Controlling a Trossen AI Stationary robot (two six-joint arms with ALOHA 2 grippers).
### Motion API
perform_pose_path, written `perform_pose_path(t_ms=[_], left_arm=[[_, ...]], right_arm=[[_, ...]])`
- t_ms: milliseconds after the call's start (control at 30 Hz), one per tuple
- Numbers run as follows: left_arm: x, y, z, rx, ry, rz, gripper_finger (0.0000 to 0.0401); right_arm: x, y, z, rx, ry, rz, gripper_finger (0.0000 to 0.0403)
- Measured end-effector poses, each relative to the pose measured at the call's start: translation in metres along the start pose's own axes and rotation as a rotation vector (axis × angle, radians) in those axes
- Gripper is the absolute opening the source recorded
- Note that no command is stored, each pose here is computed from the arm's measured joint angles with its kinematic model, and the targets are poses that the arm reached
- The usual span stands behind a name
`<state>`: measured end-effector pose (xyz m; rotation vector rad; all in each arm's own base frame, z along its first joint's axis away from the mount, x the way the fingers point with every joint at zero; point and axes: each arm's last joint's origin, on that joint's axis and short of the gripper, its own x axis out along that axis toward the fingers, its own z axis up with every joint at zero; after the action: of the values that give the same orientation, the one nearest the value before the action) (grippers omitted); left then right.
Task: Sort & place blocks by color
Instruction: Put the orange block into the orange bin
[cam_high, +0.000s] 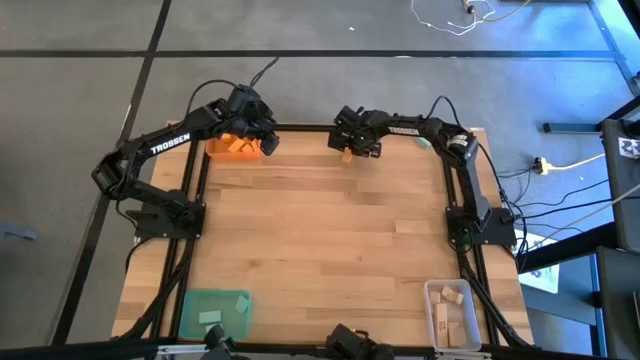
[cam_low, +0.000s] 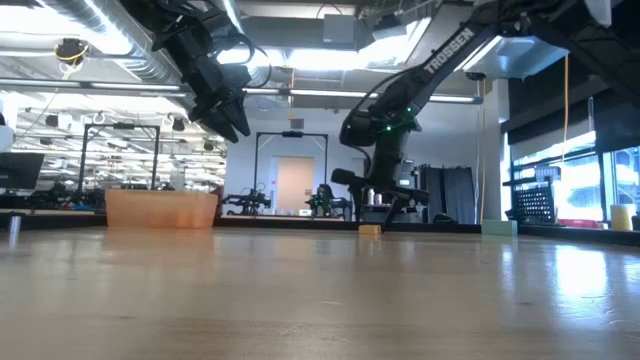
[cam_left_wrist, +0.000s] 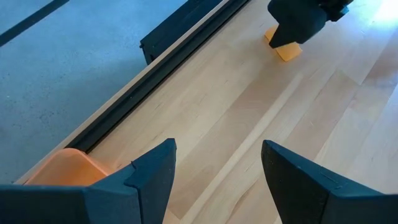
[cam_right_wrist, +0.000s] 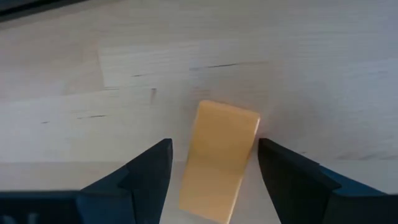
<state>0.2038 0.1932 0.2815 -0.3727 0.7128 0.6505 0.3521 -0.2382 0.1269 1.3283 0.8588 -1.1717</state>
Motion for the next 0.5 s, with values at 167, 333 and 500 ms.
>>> perform_pose_path(t_ms=[167, 333, 500], left_arm=[[0.0000, 0.0001, 0.0000, -0.001, 0.000, 0.002, 0.0228], [0.0000, 0.0000, 0.0000, 0.000, 0.000, 0.001, 0.0228], [0.0000, 0.0000, 0.0000, 0.000, 0.000, 0.001, 0.0228]], right_arm=[[-0.0047, 0.0034, 0.0011, -0.061, -0.014, -0.045, 0.0233], [-0.0066, 0.0026, 0.0012, -0.109, -0.014, -0.080, 0.0173], [-0.0071, 0.0017, 0.0008, -0.165, -0.006, -0.091, 0.0124]])
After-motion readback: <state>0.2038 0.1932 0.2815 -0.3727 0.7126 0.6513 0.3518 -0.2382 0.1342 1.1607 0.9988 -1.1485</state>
